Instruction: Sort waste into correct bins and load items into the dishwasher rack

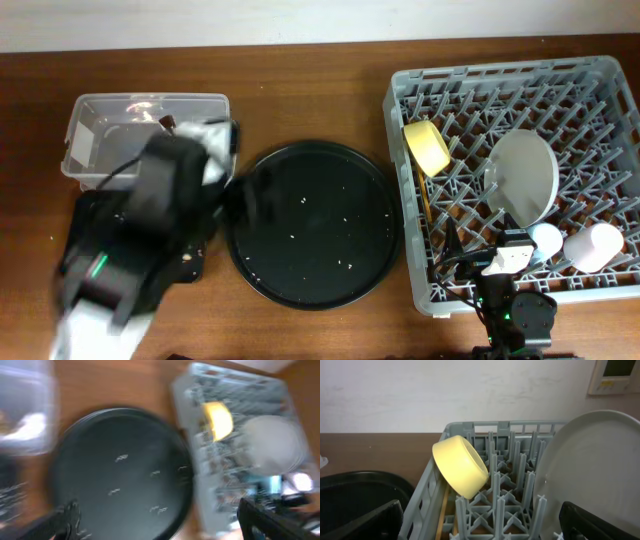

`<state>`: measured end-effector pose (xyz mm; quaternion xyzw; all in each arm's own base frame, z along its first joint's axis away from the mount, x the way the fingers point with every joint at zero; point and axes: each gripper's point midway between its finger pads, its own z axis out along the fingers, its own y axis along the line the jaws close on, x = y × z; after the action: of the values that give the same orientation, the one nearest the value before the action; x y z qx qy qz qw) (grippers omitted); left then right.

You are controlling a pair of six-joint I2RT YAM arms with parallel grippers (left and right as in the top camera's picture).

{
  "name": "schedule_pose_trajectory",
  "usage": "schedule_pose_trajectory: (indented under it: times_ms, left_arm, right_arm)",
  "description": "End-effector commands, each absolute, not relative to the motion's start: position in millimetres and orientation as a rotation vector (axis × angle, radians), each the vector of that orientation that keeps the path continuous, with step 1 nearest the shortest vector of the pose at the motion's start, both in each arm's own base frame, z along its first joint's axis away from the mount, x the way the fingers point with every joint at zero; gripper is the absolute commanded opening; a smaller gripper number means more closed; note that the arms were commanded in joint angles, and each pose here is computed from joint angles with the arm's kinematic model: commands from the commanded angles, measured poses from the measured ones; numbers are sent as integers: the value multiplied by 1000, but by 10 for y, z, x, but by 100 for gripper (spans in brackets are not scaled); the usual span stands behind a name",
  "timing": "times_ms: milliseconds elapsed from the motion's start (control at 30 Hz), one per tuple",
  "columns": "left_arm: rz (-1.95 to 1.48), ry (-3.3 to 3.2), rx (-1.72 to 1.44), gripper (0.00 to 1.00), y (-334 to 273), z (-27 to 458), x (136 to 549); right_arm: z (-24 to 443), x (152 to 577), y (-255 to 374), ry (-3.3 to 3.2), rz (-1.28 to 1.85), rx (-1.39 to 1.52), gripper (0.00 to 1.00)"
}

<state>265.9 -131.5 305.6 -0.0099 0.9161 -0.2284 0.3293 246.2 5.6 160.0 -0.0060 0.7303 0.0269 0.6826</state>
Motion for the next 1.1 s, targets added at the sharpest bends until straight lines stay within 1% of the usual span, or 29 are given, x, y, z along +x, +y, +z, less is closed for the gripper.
schedule_pose_trajectory:
  times_ms: [0,33,67,133,167,300,400,467,600,767,967,1067]
  left_arm:
    - [-282,2251,-57,99,-614,3331,2120]
    - [-301,2201,-60,99,-524,3423,1877]
    - [-317,2154,-61,99,-465,3497,1720]
    - [-284,2090,-95,99,-219,3506,1311]
    - [-223,2064,-135,99,-100,3530,1306]
    - [-94,2070,28,99,-113,3424,1445]
    - [-46,2006,118,99,-212,3388,1727]
    - [-25,1970,84,100,-230,3247,1999]
    - [-92,1859,62,100,-324,2871,2285]
    - [-137,1720,40,99,-290,2347,2298]
    - [-104,1646,-5,100,-174,1950,2329]
    - [-104,1649,-5,99,-184,1660,2427]
  right_arm:
    - [1575,2460,69,1642,67,-19,98]
    - [1575,2460,69,1642,67,-19,98]
    - [1574,2460,69,1643,67,-19,98]
    - [1574,2460,69,1643,67,-19,98]
    - [1575,2460,69,1642,67,-19,98]
    - [1574,2460,69,1643,67,-19,98]
    - [1575,2460,69,1642,67,-19,98]
    - [1575,2460,69,1642,67,-19,99]
    - [1575,2460,69,1642,67,-19,98]
    - [1574,2460,69,1643,67,-19,98]
    - [1575,2460,69,1642,67,-19,98]
    - [1575,2460,69,1642,67,-19,98]
